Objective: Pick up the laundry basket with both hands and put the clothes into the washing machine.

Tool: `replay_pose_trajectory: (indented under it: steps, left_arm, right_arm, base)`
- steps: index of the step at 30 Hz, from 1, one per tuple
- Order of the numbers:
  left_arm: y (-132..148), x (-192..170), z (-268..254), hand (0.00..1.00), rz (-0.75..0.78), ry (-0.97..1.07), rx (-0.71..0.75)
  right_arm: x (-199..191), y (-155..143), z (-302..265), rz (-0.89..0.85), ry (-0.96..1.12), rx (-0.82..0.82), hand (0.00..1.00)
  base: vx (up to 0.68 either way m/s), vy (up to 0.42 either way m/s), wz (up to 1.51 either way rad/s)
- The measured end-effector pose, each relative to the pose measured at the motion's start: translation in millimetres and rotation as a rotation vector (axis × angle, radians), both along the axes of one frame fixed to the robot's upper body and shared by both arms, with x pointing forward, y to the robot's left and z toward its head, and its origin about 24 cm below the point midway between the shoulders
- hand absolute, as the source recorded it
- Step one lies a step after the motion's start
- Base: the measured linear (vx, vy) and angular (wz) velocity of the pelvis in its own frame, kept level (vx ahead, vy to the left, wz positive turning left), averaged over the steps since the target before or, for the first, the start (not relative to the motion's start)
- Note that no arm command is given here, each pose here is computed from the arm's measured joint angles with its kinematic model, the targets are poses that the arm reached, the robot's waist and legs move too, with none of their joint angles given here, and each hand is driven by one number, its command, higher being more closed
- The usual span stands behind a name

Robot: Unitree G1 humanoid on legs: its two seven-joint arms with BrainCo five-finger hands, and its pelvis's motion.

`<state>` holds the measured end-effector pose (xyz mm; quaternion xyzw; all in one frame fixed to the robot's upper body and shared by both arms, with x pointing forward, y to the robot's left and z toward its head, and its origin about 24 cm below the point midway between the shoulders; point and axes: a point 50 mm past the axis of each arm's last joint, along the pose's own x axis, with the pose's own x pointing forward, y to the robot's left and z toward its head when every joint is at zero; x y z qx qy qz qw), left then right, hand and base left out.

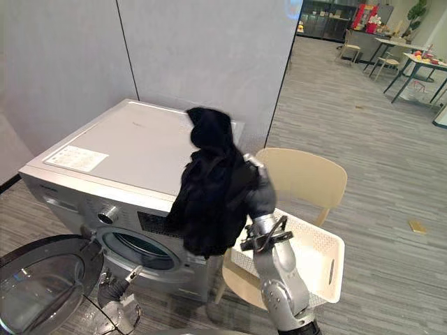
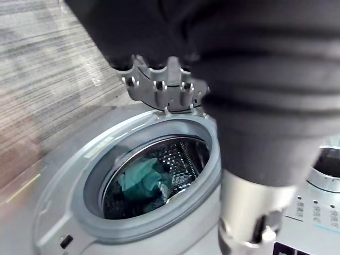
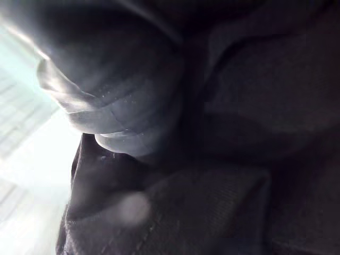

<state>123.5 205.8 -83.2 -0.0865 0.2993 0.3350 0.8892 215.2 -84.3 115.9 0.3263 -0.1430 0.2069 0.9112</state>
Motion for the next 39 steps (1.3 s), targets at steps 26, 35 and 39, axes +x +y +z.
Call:
replay_pose_trajectory:
  steps: [26,35,39]
  left_arm:
    - [-33,26,14,0.00,-0.186,-0.125,-0.045]
    - [-47,54,43,0.00,-0.294,-0.278,-0.003]
    - [-36,58,46,0.00,-0.267,-0.281,0.051]
  right_arm:
    - [-6,-19,-25,-0.120,0.122,-0.071,1.00]
    - [-18,-2,1,-0.119,0.043,0.013,1.00]
    - [-15,-3,-8,-0.125,0.082,-0.030,1.00]
  base:
    - [-0.01,0.102,0.10]
    - [-0.04,0.450,-0.20]
    - [0.01,0.360,-0.34]
